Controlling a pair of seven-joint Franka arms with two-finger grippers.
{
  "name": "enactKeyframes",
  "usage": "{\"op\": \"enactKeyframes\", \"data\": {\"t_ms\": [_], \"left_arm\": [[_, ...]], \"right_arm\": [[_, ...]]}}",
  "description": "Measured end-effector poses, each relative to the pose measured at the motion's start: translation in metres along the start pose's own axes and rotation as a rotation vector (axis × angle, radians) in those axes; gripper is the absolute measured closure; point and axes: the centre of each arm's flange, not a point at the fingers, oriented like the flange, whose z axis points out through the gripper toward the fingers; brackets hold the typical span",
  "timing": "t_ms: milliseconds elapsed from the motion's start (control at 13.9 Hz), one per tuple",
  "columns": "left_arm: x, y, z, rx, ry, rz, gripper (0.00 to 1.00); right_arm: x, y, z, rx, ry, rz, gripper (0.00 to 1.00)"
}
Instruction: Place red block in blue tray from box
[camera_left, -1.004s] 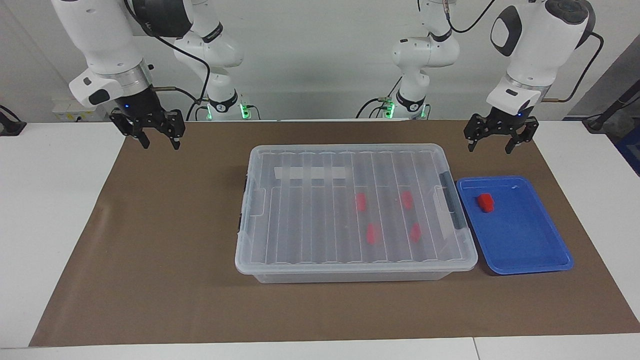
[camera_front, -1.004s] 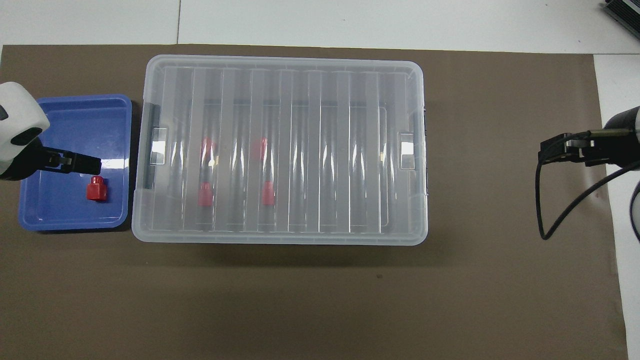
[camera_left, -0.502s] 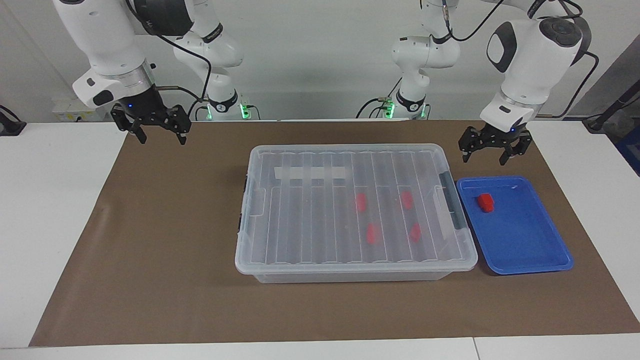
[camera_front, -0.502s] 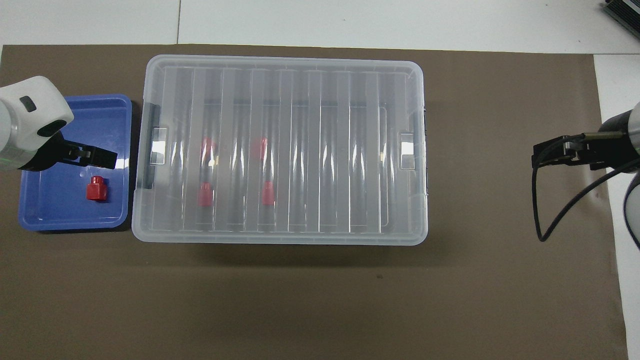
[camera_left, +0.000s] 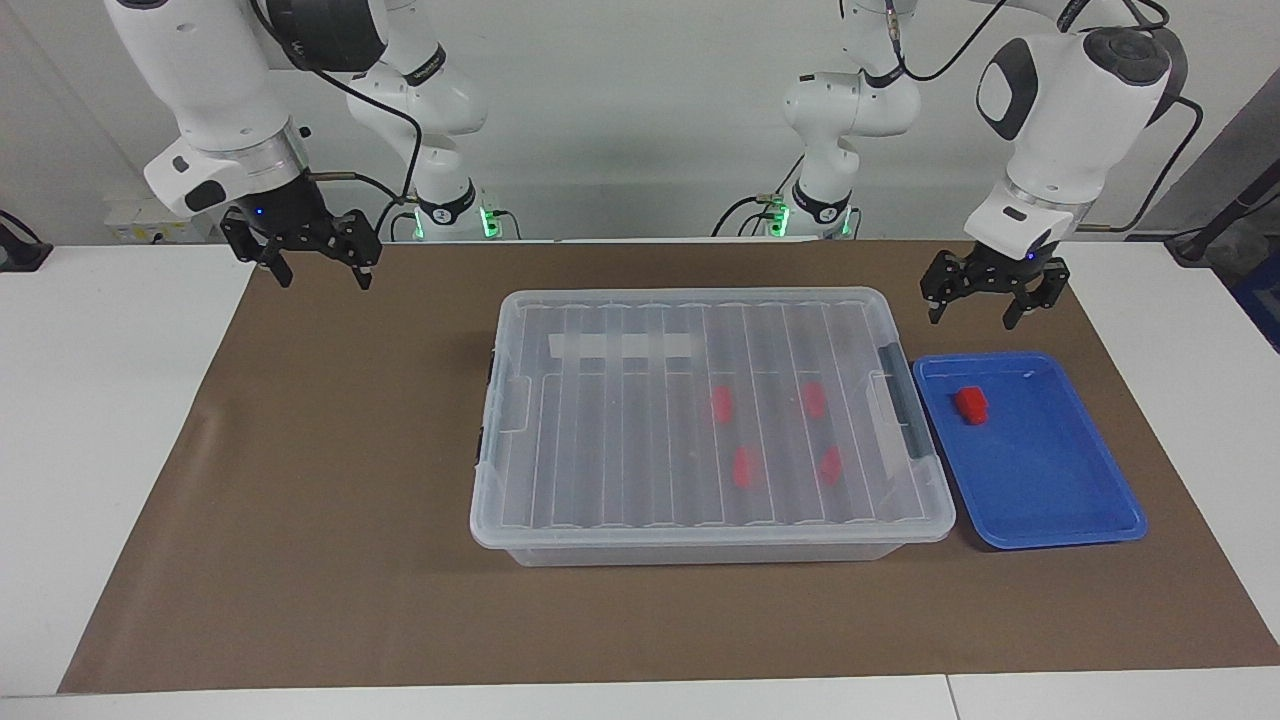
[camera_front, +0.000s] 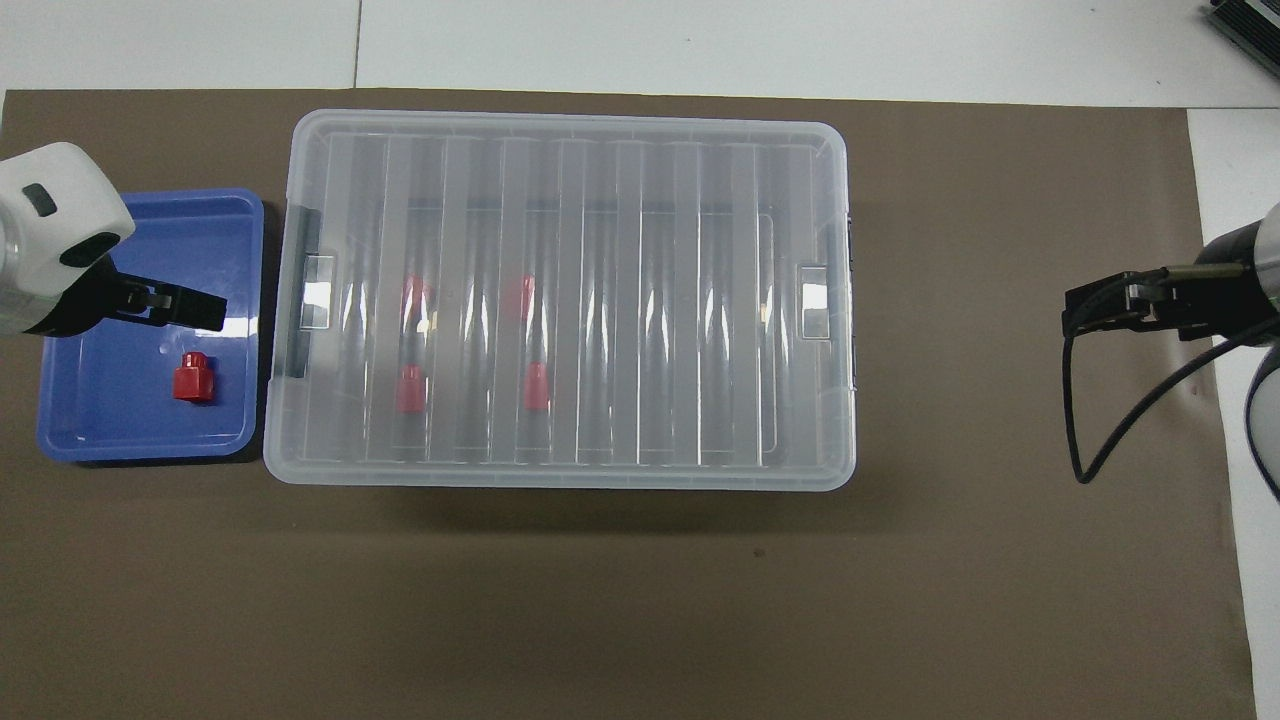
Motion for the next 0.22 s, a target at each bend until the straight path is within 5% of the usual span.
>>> {"op": "enactKeyframes", "data": {"t_ms": [215], "left_arm": [[-0.0003, 0.0004, -0.0015, 0.000, 0.003, 0.001, 0.00]], "right_arm": [[-0.0002, 0.0000, 0.0002, 0.000, -0.002, 0.000, 0.00]]}}
